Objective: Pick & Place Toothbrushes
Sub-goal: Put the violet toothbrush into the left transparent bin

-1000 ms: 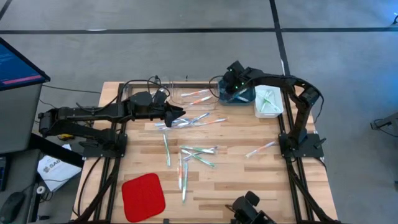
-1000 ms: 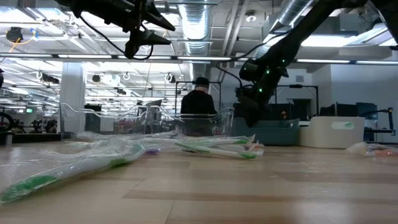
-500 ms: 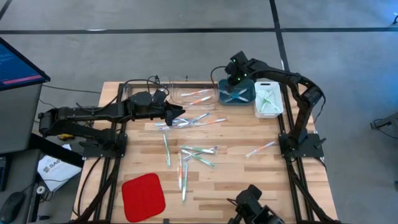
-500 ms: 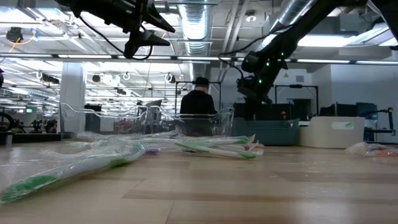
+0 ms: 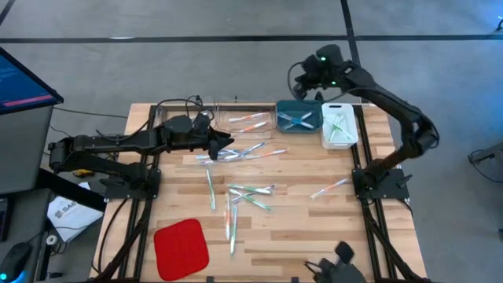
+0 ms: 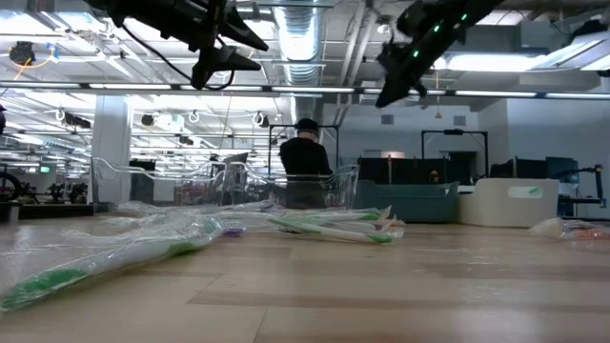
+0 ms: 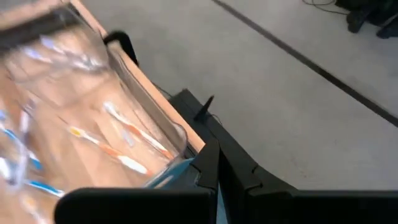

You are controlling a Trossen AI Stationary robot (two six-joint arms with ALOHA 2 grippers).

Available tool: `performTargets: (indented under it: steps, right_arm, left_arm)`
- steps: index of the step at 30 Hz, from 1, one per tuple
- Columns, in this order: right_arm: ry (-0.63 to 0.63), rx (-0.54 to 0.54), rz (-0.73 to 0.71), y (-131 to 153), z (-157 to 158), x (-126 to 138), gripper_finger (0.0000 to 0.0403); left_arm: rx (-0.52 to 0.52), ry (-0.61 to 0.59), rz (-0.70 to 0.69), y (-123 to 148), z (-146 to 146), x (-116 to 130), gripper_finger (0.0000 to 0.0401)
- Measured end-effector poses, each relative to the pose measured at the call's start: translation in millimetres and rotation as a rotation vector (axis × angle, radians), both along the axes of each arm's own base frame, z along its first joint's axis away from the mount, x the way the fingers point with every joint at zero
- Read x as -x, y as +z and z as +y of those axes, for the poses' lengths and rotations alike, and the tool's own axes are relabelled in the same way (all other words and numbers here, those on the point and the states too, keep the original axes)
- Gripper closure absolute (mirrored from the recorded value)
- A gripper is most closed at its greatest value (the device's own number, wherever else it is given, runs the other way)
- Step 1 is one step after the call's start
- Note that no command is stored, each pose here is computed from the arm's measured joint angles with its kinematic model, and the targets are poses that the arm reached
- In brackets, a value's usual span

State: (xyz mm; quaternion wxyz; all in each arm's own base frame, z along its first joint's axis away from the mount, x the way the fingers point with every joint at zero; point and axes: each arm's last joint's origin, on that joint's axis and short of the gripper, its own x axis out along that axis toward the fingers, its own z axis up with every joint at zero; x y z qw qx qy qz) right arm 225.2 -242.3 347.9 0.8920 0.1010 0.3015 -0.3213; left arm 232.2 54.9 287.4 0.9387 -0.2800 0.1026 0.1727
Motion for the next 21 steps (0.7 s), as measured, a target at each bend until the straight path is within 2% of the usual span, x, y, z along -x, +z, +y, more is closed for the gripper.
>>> performTargets:
  steps: [6,12,17,21]
  right_arm:
    - [0.0,-0.042,-0.072,36,48,21,0.0403]
    - [-0.008,-0.07,-0.145,58,96,30,0.0403]
    - [0.022,-0.098,-0.159,63,127,24,0.0403]
    - [0.107,-0.124,-0.14,59,146,11,0.0403]
  left_arm:
    - [0.024,-0.103,-0.005,0,-4,-1,0.0242]
    - [0.038,-0.211,-0.007,0,-20,-4,0.0242]
    - [0.004,-0.287,0.002,0,-35,-5,0.0242]
    - [0.02,-0.335,0.002,0,-48,-6,0.0242]
